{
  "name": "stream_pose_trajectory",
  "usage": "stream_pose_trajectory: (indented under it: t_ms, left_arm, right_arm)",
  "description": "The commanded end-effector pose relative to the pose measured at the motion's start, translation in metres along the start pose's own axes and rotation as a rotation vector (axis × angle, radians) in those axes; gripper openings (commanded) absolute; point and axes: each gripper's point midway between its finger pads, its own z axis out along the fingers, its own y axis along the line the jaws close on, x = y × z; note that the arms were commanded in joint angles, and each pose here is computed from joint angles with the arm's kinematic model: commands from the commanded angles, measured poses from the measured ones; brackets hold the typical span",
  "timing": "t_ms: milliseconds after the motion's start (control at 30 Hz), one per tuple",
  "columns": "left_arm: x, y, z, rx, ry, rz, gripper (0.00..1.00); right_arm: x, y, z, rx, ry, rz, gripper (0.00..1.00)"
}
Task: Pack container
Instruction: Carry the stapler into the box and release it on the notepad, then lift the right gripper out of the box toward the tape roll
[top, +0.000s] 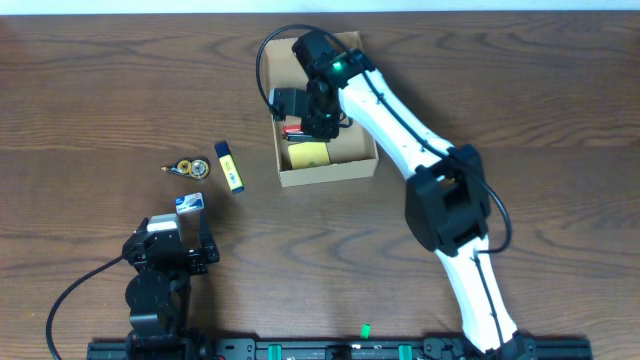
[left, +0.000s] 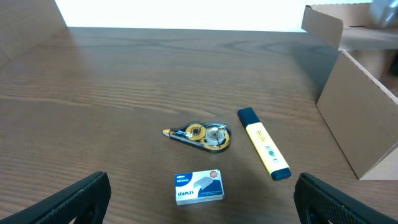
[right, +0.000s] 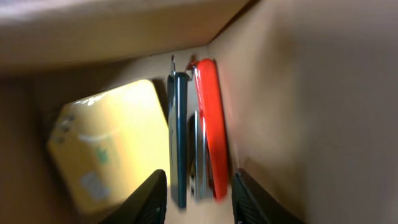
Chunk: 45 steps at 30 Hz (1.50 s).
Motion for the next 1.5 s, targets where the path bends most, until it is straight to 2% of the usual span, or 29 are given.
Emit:
stream_pose_trajectory:
  t_ms: [0,167,367,533,733,967,1200,1467]
  left_arm:
    - [0.012,-0.002,0.002,0.015,0.033,-0.002,0.95]
    - [0.012,-0.002,0.002,0.015,0.033,-0.002,0.95]
    - [0.012,-0.002,0.002,0.015,0.033,-0.002,0.95]
    - [0.012,-0.002,0.002,0.015,0.033,-0.002,0.95]
    - [0.012,-0.002,0.002,0.015,0.033,-0.002,0.95]
    - [0.012,-0.002,0.002,0.015,0.033,-0.002,0.95]
    - [0.012,-0.002,0.002,0.015,0.033,-0.002,0.95]
    - [0.012,-0.002,0.002,0.015,0.033,-0.002,0.95]
  right_arm:
    - [-0.021,-0.006,-0.061,0.101,-0.049,0.029,0.37]
    - [-0.005,0.001,-0.095,0.111,-0.007,0.182,0.34]
    - [0.023,0.012,-0.123,0.101,0.049,0.503,0.40]
    - [0.072,0.017,-0.128,0.058,0.151,0.799,0.39]
    - [0.111,0.013,-0.116,0.050,0.208,1.020,0.41]
    - [0.119,0.020,-0.085,0.033,0.227,1.113,0.41]
    - [0.100,0.025,-0.073,0.020,0.191,1.098,0.41]
    - [0.112,0.029,-0.055,0.075,0.238,1.160,0.23]
